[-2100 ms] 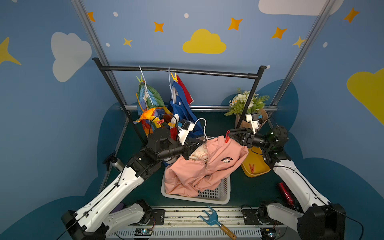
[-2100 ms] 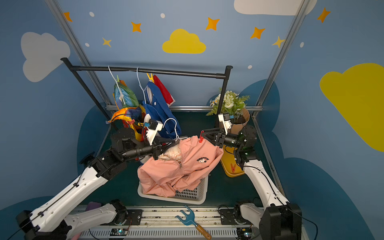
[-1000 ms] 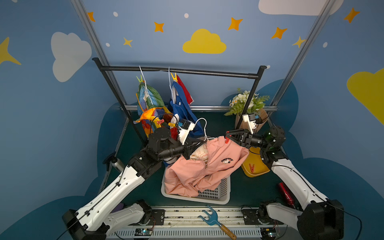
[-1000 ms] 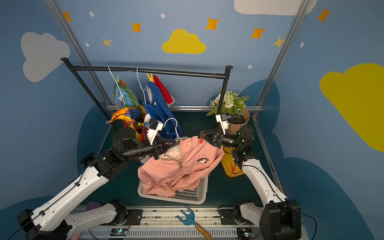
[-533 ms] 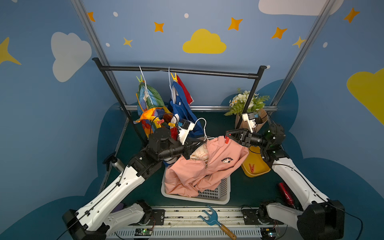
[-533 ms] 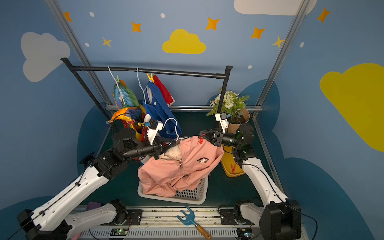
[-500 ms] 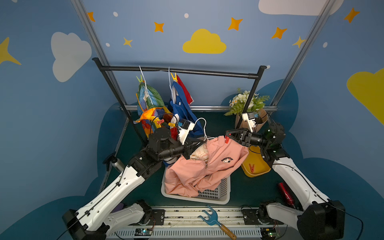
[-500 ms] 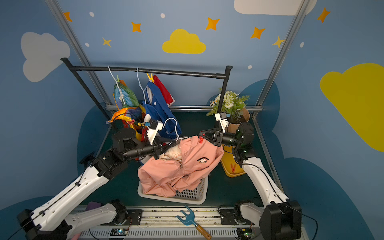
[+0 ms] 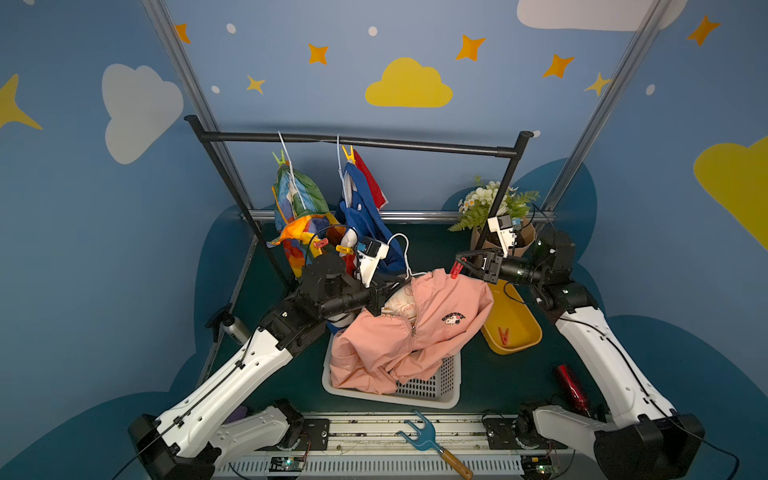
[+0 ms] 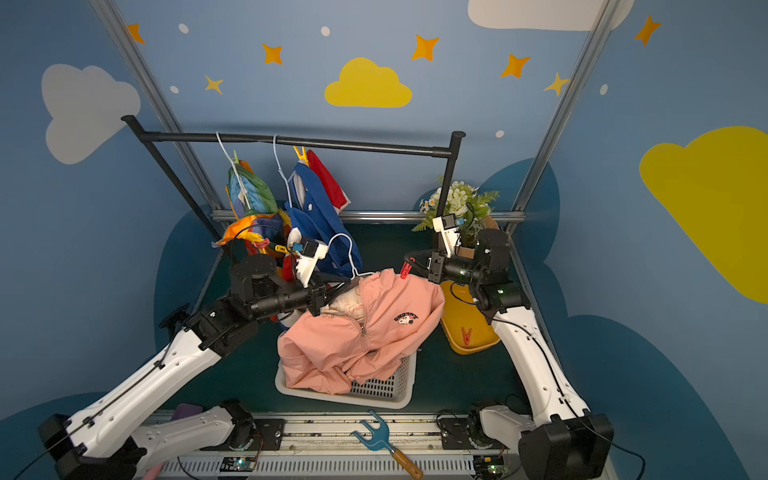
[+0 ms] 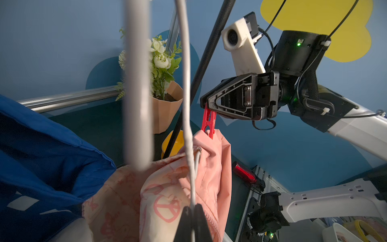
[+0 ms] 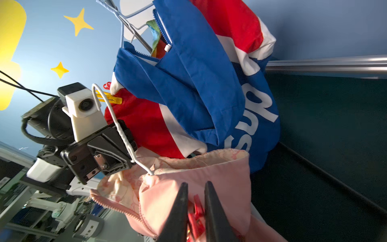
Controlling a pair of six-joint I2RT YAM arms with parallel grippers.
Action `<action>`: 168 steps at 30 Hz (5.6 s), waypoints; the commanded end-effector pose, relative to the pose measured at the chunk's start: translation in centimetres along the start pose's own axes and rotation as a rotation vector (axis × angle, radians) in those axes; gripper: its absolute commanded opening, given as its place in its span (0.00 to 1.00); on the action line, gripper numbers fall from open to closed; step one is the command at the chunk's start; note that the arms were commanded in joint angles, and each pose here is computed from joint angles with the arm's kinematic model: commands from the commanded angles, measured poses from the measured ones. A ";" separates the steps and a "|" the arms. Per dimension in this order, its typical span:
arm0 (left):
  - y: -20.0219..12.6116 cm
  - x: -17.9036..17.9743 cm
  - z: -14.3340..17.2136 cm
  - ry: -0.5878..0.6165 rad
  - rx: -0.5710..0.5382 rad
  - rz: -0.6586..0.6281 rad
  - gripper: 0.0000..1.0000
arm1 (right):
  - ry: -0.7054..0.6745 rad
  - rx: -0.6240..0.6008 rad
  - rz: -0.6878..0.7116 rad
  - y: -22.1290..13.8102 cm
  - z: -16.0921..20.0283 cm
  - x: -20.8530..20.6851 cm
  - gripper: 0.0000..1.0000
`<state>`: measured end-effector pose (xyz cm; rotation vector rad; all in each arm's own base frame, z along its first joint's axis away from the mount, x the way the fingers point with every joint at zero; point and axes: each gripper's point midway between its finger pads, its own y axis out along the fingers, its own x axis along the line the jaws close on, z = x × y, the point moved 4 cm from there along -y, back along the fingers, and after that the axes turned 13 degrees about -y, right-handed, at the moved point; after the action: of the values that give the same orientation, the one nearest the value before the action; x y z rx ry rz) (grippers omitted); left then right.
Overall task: Remove the clothespins securing jackets to the hanger
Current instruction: Remove the clothespin from the hanger, then place the clothespin in the storage box, then remove the jacket from the hanger.
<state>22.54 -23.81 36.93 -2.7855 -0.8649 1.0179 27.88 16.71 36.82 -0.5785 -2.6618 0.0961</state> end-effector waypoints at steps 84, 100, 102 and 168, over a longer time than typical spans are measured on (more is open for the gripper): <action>-1.3 -1.6 0.1 0.142 -0.009 0.003 0.04 | -0.294 0.011 0.297 -4.1 0.7 3.0 0.76; -1.0 -4.4 0.8 0.232 0.066 0.188 0.04 | -0.432 0.085 -0.263 1.8 -0.4 9.5 0.61; -0.8 -4.3 0.7 0.235 0.068 0.187 0.04 | -0.434 0.085 -0.284 2.0 -0.3 9.7 0.52; 0.2 -2.4 -0.9 0.164 -0.025 -0.274 0.76 | -0.445 0.142 0.064 -2.9 2.4 8.2 0.00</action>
<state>21.21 -25.12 39.50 -2.7182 -1.1158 0.6957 19.09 18.23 38.40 -0.5532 -3.0377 0.4363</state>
